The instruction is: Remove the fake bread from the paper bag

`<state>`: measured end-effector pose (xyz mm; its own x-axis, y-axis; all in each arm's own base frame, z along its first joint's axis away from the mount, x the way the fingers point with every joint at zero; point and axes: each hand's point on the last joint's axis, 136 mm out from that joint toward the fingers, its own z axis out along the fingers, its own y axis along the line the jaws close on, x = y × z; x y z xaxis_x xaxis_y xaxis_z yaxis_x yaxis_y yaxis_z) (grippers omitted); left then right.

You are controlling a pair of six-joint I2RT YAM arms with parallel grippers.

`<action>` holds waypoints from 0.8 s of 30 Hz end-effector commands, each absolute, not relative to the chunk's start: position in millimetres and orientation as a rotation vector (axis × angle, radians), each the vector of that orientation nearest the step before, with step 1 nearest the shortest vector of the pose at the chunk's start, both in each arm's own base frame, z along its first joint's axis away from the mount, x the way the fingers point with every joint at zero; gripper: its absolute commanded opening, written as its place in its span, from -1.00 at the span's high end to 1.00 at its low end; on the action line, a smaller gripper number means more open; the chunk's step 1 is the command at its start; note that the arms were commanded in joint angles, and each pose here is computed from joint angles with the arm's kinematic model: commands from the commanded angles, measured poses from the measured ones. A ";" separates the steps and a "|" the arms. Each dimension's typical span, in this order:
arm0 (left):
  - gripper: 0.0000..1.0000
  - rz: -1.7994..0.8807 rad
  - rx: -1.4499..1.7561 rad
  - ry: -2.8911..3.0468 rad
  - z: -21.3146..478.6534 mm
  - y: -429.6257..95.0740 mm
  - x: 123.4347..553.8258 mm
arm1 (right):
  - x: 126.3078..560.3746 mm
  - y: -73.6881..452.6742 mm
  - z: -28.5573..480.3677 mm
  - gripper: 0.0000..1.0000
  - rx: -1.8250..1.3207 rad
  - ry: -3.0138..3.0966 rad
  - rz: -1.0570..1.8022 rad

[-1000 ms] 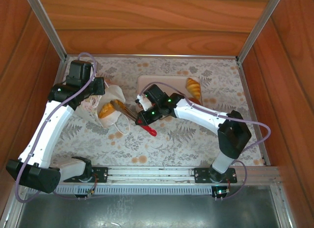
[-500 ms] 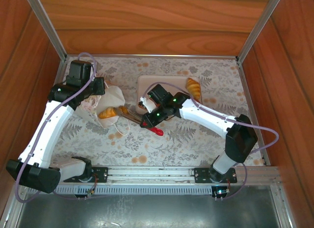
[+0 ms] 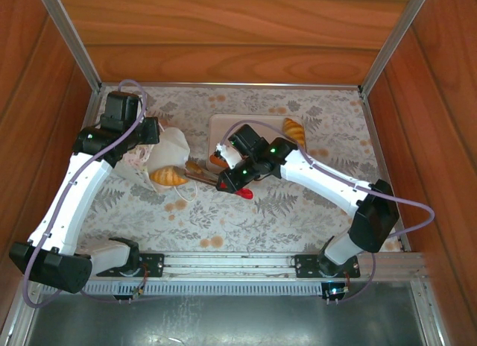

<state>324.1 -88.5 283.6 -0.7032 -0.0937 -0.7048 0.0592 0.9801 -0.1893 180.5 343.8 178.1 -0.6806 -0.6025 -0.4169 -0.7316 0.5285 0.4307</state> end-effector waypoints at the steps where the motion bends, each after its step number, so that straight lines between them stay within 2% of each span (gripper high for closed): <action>1: 1.00 -0.268 -0.045 2.303 294.0 -86.8 325.8 | 182.7 353.8 194.2 0.21 -1.198 2.467 0.884; 9: 1.00 -0.274 -0.036 2.301 295.5 -88.2 326.6 | 185.3 360.2 204.8 0.05 -1.421 2.377 0.821; 10: 1.00 -0.273 -0.037 2.300 295.8 -87.9 326.4 | 186.5 361.1 192.5 0.04 -1.465 2.411 0.788; 24: 1.00 -0.268 -0.044 2.296 296.1 -86.0 324.7 | 205.6 365.1 179.0 -0.05 -1.653 2.398 0.514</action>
